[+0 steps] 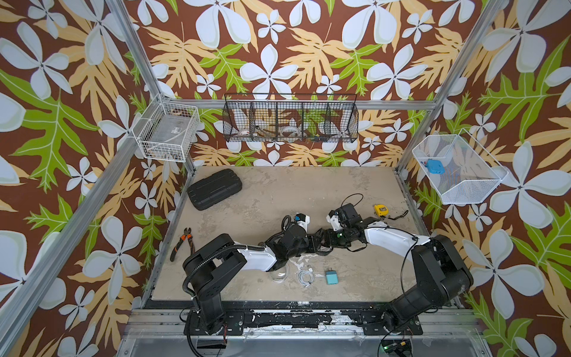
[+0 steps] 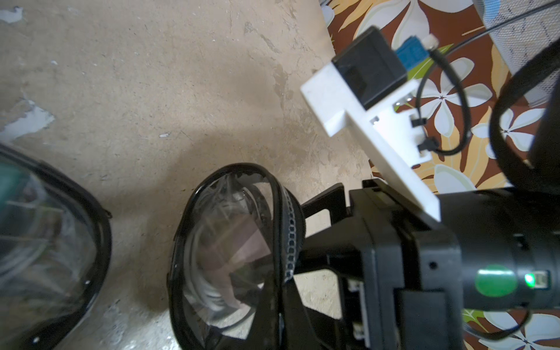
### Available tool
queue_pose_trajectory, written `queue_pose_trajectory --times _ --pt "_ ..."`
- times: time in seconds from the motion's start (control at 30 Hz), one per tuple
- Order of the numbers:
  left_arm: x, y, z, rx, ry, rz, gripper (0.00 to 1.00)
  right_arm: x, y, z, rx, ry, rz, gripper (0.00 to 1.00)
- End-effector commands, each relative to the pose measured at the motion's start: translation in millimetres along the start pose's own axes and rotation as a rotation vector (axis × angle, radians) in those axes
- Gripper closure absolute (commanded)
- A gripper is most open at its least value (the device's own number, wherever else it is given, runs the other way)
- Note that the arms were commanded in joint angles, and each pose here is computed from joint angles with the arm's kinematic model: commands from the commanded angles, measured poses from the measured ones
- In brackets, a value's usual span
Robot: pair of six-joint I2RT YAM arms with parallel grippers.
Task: Pack away charging kits
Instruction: Place the plug in the storage bag.
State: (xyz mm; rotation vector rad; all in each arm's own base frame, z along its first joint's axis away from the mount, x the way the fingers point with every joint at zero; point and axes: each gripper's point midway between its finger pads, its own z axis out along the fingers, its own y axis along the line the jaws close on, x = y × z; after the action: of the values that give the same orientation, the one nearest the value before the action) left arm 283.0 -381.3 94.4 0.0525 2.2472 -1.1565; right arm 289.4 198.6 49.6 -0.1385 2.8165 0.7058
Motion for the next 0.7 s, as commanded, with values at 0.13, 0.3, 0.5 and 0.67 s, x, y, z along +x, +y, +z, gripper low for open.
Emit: queue_pose_trajectory --times 0.13,0.3,0.5,0.67 --pt "-4.0 -10.3 -1.4 0.034 -0.011 0.002 1.00 -9.8 18.9 -13.5 -0.070 -0.051 -0.006 0.47" --pt "-2.7 -8.5 -0.9 0.026 -0.003 0.001 1.00 5.1 10.4 -4.9 -0.061 -0.012 0.017 0.59" --pt "5.2 -8.4 0.9 0.031 0.038 0.010 1.00 -2.4 11.0 -15.0 -0.137 -0.072 0.065 0.63" --pt "10.3 -15.5 -3.4 0.062 0.073 0.038 0.94 -24.4 -6.4 -63.1 -0.082 -0.178 0.037 0.58"
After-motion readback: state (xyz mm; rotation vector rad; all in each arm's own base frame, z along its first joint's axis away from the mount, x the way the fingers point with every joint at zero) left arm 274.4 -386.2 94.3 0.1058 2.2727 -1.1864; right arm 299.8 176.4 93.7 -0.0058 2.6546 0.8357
